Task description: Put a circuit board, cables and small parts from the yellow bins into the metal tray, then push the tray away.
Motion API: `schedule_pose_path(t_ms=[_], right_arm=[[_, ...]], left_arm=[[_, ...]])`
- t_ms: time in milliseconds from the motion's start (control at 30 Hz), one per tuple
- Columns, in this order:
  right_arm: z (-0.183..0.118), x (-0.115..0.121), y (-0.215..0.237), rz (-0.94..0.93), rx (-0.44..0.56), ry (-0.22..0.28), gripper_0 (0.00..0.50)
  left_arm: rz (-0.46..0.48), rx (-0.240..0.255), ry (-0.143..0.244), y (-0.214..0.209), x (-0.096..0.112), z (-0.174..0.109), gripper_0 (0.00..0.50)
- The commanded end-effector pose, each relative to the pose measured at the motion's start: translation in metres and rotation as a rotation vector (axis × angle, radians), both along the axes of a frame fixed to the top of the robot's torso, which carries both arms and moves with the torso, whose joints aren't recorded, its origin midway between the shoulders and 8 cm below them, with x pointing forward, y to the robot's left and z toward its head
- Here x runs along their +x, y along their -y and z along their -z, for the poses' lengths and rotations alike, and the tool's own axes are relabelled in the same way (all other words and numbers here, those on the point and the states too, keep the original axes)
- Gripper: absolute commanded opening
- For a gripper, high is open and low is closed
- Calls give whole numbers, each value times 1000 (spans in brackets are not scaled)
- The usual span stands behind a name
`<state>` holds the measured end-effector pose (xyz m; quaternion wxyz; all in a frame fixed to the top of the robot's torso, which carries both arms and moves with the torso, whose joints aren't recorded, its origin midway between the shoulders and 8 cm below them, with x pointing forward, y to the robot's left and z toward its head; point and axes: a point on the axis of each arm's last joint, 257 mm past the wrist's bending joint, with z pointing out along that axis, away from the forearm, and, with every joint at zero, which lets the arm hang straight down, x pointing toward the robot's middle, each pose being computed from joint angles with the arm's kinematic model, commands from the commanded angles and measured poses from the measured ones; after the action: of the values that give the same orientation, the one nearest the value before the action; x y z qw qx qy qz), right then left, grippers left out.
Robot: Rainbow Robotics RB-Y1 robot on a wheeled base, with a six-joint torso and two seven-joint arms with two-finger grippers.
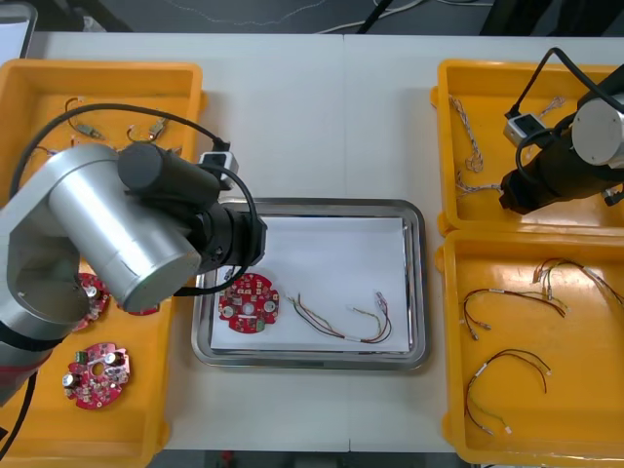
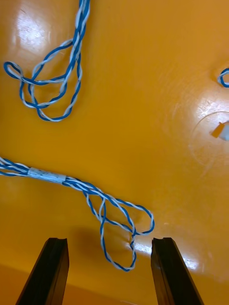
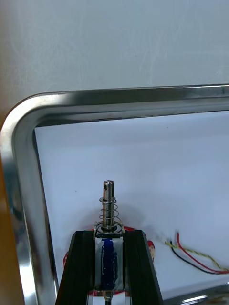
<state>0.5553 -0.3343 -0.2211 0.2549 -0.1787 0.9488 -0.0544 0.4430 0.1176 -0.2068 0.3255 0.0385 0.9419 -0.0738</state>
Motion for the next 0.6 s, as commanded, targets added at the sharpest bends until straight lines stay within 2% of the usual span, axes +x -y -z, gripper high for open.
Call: schedule_pose_path(t_ms=[33, 200, 500, 567, 600], right_arm=[[-25, 13, 12, -32, -80, 48, 500], [-23, 13, 16, -35, -103, 45, 500], [-14, 16, 16, -41, -97, 43, 500], [-12, 16, 16, -46, -106, 41, 500], [-12, 16, 16, -48, -108, 41, 484]], left_arm=[[-19, 13, 4, -6, 3, 15, 0], [2, 19, 0, -1, 4, 23, 0], [9, 24, 41, 8, 16, 32, 0], [-9, 38, 51, 2, 22, 36, 0], [-11, 39, 53, 2, 24, 36, 0]])
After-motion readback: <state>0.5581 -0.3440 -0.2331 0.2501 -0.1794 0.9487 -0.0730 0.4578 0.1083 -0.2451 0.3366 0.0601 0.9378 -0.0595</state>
